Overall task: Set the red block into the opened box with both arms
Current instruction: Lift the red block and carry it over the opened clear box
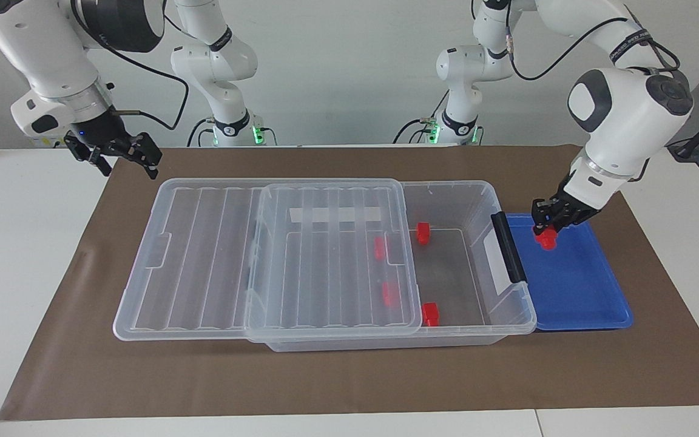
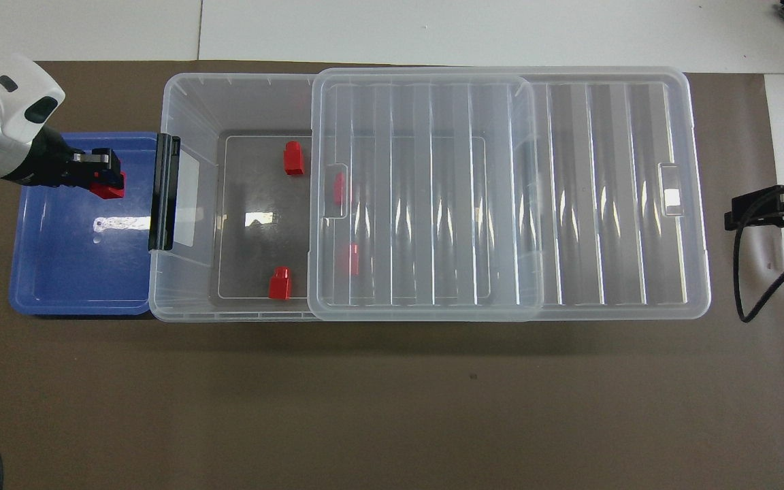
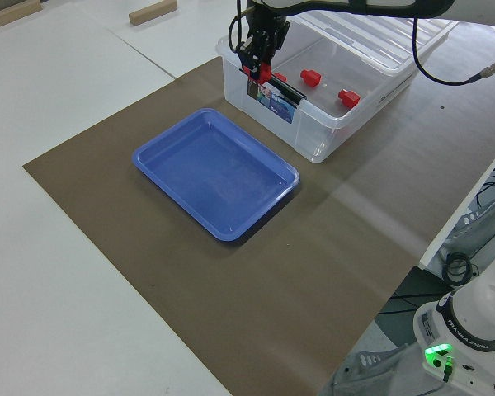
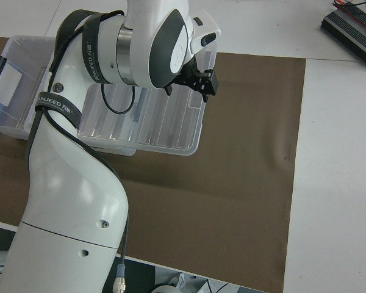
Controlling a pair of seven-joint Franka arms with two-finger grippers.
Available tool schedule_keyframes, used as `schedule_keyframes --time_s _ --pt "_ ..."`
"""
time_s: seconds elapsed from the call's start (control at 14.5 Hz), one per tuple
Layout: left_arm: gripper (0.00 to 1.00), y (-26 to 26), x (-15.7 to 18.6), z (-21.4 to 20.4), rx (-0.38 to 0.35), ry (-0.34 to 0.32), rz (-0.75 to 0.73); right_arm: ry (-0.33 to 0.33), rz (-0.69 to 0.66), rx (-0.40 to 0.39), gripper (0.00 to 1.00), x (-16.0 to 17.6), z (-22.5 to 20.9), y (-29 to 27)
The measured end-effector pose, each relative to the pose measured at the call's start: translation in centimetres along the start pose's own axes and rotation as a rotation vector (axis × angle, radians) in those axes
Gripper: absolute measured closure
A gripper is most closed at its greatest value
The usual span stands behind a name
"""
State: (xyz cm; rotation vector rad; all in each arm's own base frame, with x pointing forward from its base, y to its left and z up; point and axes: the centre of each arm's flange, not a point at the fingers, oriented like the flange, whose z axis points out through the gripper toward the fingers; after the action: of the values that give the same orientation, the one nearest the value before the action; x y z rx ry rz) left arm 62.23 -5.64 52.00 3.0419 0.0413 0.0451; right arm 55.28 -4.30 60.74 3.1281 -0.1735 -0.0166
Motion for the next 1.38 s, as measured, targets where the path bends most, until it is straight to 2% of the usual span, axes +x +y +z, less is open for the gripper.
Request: schedule_keyframes --time_s 0.41,0.62,0.83,1.17,1.38 --pt "0.66 9.4 -1.2 0.3 -0.032 0.04 -0.146 0.0 0.0 0.0 0.0 0.0 0.0 0.0" --pt "0.66 10.4 -1.3 1.2 -0.041 0.064 -0.146 0.0 0.0 0.0 0.0 0.0 0.0 0.0" --pt "0.66 11.5 -1.7 3.9 -0.035 0.096 -0.124 0.0 0.0 0.0 0.0 0.0 0.0 0.0" --pt "0.66 13.7 -3.1 8.2 0.049 0.139 -0.074 0.0 0.0 0.0 0.0 0.0 0.0 0.0" --pt "0.66 14.5 -3.4 11.0 0.04 0.166 -0.079 -0.001 0.002 0.0 0.0 0.0 0.1 0.1"
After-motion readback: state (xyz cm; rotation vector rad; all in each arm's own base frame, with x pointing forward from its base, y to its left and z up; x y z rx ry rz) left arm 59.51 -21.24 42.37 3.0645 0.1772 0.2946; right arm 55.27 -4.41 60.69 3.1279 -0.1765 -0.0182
